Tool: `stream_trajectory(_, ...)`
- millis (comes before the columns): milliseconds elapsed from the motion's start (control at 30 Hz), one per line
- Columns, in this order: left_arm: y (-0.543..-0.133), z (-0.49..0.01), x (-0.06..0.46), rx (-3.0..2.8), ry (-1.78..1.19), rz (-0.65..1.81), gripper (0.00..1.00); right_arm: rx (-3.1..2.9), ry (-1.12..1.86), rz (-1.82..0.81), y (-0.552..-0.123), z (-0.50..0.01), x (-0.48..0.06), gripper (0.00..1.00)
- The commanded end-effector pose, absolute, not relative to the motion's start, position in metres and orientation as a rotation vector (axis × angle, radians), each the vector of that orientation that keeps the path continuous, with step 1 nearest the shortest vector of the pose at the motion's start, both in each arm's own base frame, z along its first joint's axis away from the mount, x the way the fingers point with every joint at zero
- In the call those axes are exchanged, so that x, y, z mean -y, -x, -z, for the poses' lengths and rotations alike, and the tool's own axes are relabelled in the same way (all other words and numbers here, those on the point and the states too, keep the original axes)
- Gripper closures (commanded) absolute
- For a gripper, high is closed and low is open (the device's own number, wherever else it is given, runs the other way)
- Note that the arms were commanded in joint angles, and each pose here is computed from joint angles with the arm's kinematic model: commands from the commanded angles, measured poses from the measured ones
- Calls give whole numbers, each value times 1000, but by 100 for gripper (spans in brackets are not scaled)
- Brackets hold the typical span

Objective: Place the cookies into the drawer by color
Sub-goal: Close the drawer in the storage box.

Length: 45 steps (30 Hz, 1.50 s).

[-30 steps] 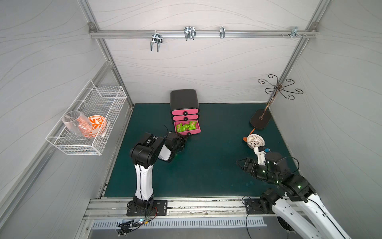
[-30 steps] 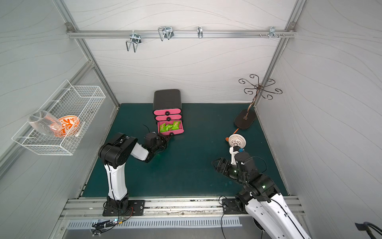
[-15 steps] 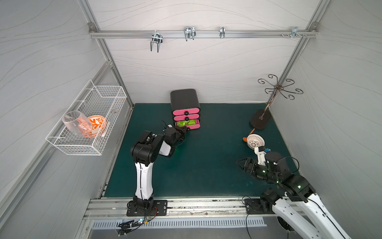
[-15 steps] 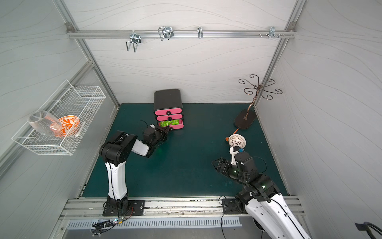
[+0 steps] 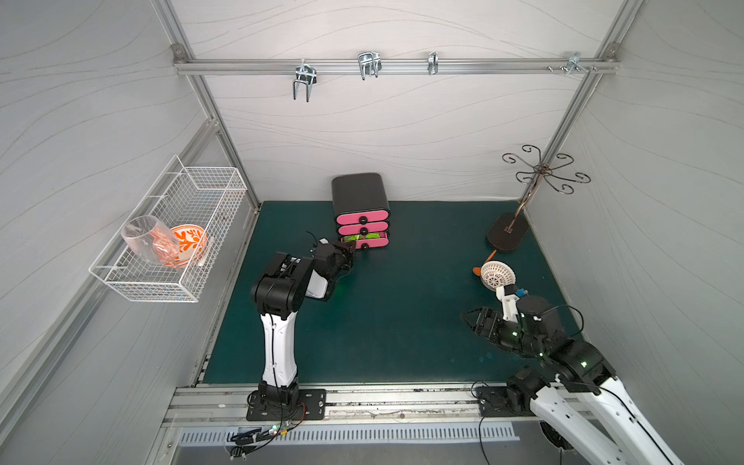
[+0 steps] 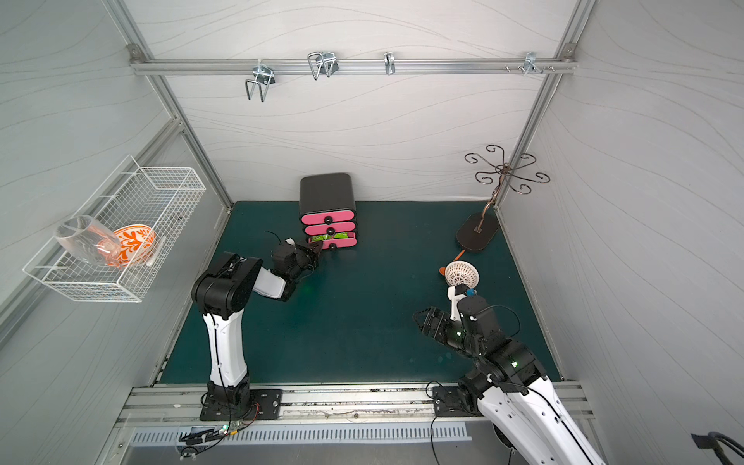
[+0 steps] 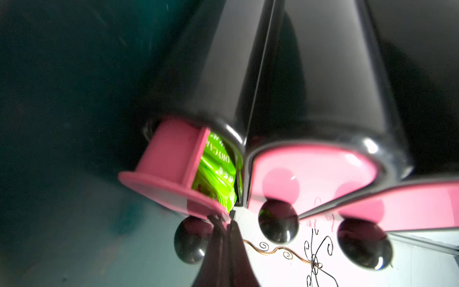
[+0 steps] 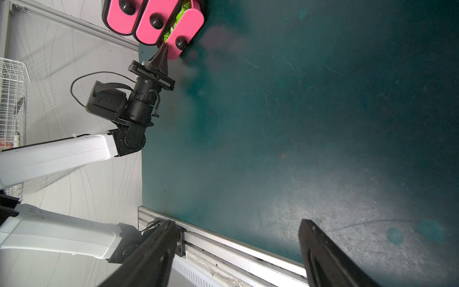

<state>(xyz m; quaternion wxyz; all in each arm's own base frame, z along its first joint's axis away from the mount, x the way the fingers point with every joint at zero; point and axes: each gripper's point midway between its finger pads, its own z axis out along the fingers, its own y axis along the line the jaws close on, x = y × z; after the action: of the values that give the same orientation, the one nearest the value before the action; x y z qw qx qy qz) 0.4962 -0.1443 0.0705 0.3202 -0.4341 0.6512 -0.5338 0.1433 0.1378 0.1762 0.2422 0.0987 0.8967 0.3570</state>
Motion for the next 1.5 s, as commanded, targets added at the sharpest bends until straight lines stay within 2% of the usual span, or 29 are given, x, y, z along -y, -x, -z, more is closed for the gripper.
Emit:
stream_trajectory(0,-488,-107,145,-1687,1009,1433,100,-2430,-285,-969,-143,-183,-134,19)
stream_trajectory(200,-472,-77,139,-1770,1074,1372,100,-2332,-104,-1053,-151,-205,-152,17)
stream_trajectory(333,-486,-67,147,-1764,1072,1425,100,-2096,118,-1127,-158,-251,-168,16)
stream_trajectory(567,-506,-70,146,-1721,1081,1425,100,-1885,207,-1066,-179,-293,-171,10)
stream_trajectory(800,-525,-67,148,-1656,1129,1477,100,-1984,200,-1081,-187,-283,-182,9)
stream_trajectory(1267,-542,-53,137,-1580,1207,1507,100,-2013,114,-1057,-180,-279,-168,8)
stream_trajectory(1467,-514,-97,135,-1618,1046,1452,98,-2059,53,-942,-187,-264,-154,7)
